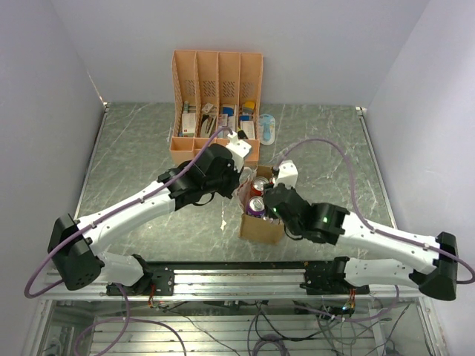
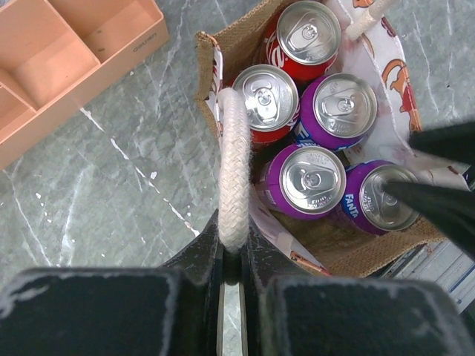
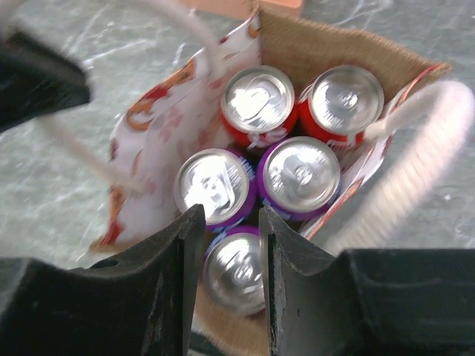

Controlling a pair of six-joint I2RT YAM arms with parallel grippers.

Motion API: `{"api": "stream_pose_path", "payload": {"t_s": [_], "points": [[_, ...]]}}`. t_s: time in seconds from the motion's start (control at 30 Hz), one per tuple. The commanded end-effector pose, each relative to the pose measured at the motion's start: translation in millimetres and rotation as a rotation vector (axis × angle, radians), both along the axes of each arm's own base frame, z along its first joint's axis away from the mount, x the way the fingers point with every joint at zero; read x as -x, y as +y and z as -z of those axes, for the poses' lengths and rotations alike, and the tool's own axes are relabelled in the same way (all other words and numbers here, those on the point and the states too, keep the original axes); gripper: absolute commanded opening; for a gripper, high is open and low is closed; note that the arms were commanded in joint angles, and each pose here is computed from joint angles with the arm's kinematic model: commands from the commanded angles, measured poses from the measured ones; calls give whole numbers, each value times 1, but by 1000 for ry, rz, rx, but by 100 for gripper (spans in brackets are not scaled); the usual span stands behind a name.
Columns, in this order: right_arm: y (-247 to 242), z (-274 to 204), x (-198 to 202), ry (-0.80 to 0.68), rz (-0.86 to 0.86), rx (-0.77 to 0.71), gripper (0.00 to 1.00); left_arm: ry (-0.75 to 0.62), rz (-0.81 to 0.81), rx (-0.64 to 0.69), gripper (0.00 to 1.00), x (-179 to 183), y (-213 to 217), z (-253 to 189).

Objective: Take the beverage out of the canvas bag

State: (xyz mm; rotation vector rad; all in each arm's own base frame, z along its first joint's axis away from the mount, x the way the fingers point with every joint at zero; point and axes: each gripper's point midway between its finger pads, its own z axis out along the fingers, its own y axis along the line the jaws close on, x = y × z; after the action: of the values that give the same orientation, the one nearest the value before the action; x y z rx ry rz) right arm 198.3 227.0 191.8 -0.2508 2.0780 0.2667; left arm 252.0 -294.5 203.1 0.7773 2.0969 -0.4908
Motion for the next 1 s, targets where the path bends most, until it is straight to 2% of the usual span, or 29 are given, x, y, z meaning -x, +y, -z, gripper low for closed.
{"api": "stream_pose_path", "payload": {"t_s": [0.0, 0.17, 0.3, 0.57, 0.7, 0.8, 0.97], "points": [[1, 2, -34, 20, -38, 63, 35, -30, -34, 29, 7, -2, 4, -8], [10, 10, -55, 50, -120, 135, 39, -26, -54, 10, 7, -6, 6, -4], [14, 13, -69, 52, -116, 191, 43, -33, -74, 11, 7, -8, 8, -4], [19, 35, -96, 111, -165, 166, 49, -61, -98, 17, 7, -11, 13, -8], [21, 46, -101, 148, -160, 184, 55, -52, -99, 16, 7, -11, 11, -5], [17, 54, -103, 164, -144, 195, 63, -48, -101, 8, 7, -12, 11, -3], [7, 60, -106, 170, -112, 228, 65, -49, -99, 9, 7, -12, 11, -4]]}}
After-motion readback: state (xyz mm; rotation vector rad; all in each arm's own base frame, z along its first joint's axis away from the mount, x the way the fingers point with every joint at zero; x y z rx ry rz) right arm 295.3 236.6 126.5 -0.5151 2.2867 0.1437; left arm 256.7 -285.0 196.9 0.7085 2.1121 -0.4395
